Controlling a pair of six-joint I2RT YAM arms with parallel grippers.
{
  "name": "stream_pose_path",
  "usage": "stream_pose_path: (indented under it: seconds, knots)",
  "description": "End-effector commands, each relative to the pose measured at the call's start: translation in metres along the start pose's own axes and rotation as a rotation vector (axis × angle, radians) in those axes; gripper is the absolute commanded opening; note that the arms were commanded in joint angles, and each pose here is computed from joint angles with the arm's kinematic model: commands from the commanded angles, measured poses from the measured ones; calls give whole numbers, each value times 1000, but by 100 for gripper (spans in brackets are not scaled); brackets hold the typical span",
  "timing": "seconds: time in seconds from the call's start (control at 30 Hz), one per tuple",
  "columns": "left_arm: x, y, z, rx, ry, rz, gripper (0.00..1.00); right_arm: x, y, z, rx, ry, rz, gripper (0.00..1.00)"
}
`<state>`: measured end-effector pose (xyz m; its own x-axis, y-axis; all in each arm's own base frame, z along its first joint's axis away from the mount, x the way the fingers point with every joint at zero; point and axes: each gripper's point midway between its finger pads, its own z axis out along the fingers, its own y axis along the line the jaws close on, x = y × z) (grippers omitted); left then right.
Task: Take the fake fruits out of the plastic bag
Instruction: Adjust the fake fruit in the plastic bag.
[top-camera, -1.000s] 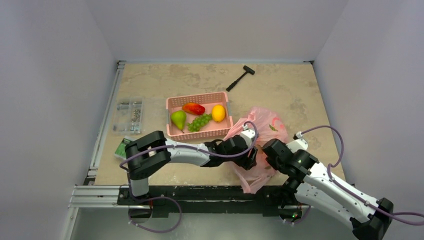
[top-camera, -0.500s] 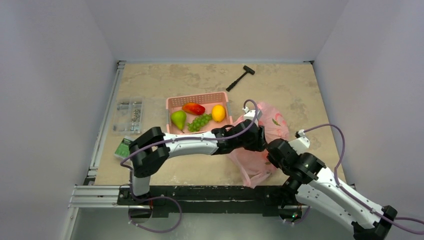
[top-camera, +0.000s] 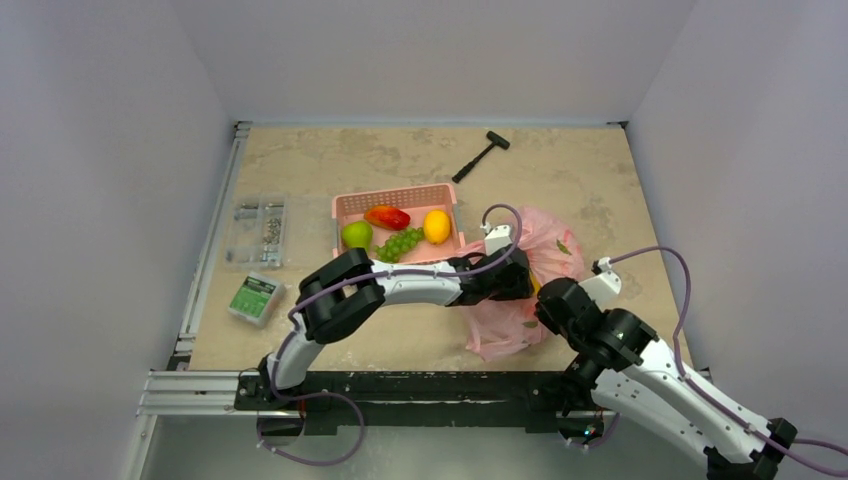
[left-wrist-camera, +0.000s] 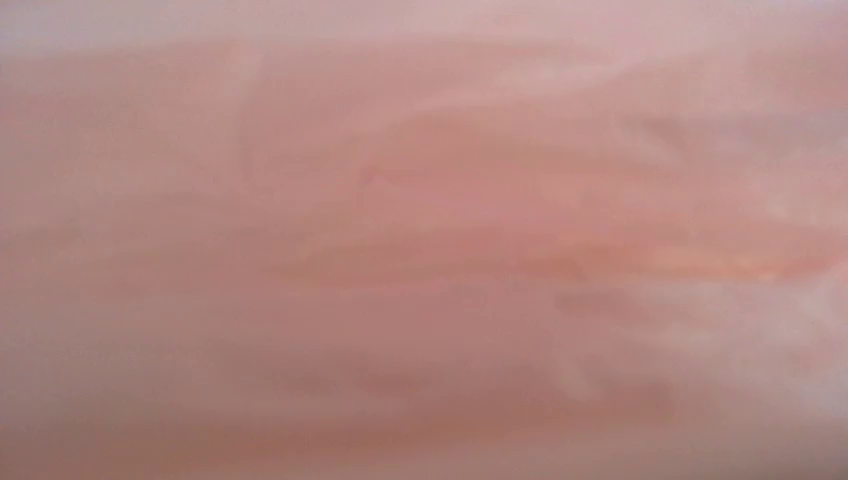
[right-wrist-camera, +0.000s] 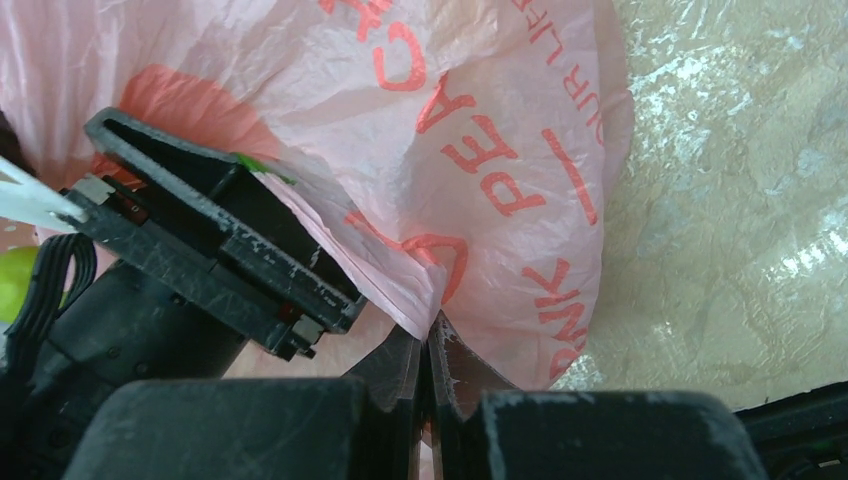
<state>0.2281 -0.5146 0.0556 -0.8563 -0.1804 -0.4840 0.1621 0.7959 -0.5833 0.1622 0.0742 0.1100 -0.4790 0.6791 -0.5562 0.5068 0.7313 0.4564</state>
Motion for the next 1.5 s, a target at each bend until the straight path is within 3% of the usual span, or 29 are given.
stream_pose_path:
  seconds: [0.0, 0.3, 0.6, 0.87, 1.03, 1.17, 1.33, 1.47]
  knots:
    - [-21, -20, 7, 36, -94, -47, 55, -9, 11, -4, -39, -27, 0, 0]
    - [-48, -58, -15, 193, -349, 29, 57, -12, 18, -10, -92, -27, 9, 0]
    - [-32, -31, 10, -12, -383, 110, 62, -14, 20, -13, -104, -29, 10, 0]
    - [-5, 4, 37, -155, -310, 150, 60, -19, 23, -17, -115, -40, 14, 0]
    - [-5, 16, 39, -214, -302, 236, 51, -21, 20, -17, -100, -48, 14, 0]
    - [-7, 13, 34, -202, -291, 284, 33, -22, 18, -17, -97, -52, 19, 0]
    - [-18, -13, 19, -97, -289, 331, 17, -24, 13, -17, -80, -63, 17, 0]
    - [-32, -39, -1, 14, -305, 343, 9, -24, 12, -17, -72, -66, 12, 0]
